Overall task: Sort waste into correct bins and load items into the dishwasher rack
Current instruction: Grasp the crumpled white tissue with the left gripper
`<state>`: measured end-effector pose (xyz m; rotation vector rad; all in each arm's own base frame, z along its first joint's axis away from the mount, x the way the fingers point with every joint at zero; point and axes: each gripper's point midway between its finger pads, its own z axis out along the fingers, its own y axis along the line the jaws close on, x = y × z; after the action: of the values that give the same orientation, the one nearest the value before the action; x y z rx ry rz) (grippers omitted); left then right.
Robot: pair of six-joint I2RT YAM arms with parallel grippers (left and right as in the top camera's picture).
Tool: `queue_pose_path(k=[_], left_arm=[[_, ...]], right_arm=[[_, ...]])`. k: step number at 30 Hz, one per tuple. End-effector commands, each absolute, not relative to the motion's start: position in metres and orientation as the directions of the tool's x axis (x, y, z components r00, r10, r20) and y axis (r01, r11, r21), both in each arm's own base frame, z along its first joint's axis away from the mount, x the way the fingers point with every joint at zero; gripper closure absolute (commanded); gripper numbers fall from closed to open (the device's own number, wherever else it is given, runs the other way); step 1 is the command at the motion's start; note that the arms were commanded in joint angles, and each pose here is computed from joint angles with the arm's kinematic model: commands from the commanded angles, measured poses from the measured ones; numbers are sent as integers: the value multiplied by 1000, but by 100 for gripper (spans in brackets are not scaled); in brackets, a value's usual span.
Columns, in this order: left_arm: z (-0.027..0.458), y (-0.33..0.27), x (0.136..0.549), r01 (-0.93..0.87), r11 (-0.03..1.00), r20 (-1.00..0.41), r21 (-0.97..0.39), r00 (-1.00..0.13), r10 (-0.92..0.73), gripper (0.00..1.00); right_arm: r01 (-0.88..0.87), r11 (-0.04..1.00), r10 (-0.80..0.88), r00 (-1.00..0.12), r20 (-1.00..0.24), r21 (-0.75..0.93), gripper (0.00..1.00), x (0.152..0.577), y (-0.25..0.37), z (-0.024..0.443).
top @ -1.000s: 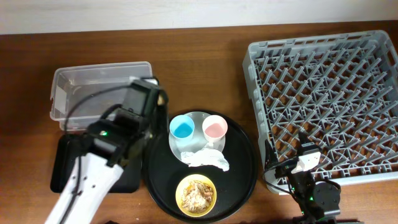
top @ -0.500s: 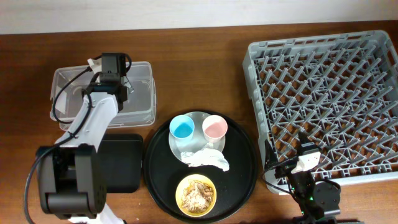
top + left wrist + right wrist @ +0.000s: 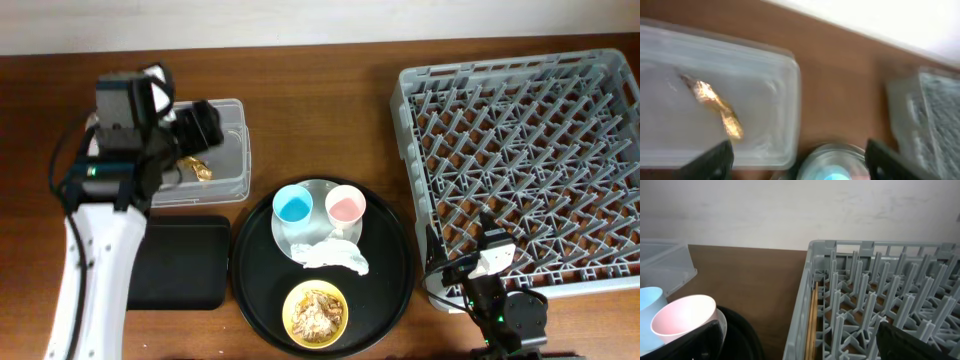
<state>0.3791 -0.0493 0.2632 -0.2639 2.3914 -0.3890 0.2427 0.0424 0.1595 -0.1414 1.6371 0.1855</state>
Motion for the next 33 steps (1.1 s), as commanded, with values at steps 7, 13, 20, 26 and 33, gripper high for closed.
queue_pose_path(k=[7, 13, 20, 26, 33], left_arm=[[162, -174, 241, 80, 970, -227, -229, -973, 26, 28], [93, -204, 212, 223, 972, -330, -80, -926, 185, 19], [76, -213, 232, 213, 974, -412, -76, -896, 164, 15], [43, -226, 243, 240, 970, -389, -46, -898, 204, 20], [41, -228, 242, 245, 968, -385, -51, -899, 207, 24]], right_arm=[[-198, 979, 27, -82, -996, 43, 1, 243, 41, 157], [-198, 979, 27, -82, -996, 43, 1, 243, 41, 157], [-198, 979, 27, -82, -996, 43, 1, 243, 41, 157], [-198, 979, 27, -82, -996, 43, 2, 243, 41, 157], [-198, 979, 27, -82, -996, 43, 1, 243, 41, 157]])
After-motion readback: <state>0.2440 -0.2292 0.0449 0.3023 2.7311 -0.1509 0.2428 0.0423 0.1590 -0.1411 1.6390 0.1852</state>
